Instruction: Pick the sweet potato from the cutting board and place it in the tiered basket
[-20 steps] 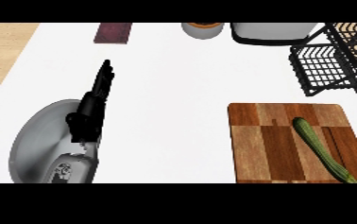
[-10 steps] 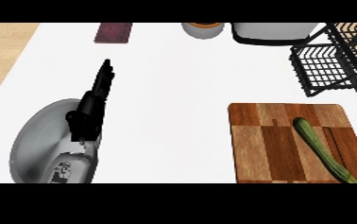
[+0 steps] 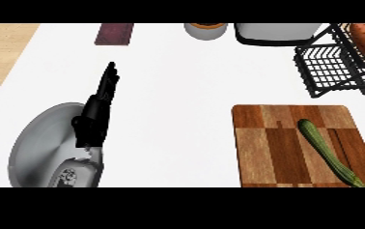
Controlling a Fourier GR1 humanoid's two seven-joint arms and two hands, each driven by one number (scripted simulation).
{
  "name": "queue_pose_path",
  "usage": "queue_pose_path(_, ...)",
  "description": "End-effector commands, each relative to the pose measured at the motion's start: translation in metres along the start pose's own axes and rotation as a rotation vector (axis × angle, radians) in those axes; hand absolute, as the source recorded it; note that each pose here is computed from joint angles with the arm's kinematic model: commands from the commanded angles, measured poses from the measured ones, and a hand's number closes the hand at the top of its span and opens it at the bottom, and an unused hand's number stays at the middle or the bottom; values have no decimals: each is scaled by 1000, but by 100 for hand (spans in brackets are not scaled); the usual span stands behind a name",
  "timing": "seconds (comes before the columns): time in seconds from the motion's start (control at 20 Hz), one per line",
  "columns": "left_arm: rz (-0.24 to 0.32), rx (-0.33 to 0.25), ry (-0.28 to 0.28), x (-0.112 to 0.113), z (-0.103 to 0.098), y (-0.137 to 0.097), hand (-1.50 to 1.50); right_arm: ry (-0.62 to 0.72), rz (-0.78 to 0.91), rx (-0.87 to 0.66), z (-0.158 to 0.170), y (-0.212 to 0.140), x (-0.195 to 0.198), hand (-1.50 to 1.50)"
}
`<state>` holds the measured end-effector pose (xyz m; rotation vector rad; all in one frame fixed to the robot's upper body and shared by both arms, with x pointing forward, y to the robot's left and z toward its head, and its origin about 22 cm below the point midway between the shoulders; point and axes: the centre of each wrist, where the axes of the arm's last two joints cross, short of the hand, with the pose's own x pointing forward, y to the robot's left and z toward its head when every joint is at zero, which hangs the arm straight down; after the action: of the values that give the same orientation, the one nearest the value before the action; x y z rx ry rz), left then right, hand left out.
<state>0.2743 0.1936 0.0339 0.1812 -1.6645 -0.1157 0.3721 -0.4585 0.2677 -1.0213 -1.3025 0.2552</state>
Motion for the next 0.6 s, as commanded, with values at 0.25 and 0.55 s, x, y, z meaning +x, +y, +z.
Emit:
queue_pose_path(0.25, 1, 31, 7, -11, 11, 2, 0, 180, -256, -190, 14, -71, -71, -150)
queue_pose_path(0.55, 4, 49, 7, -9, 10, 9, 0, 174, -384, -204, 60, -152, -146, -150)
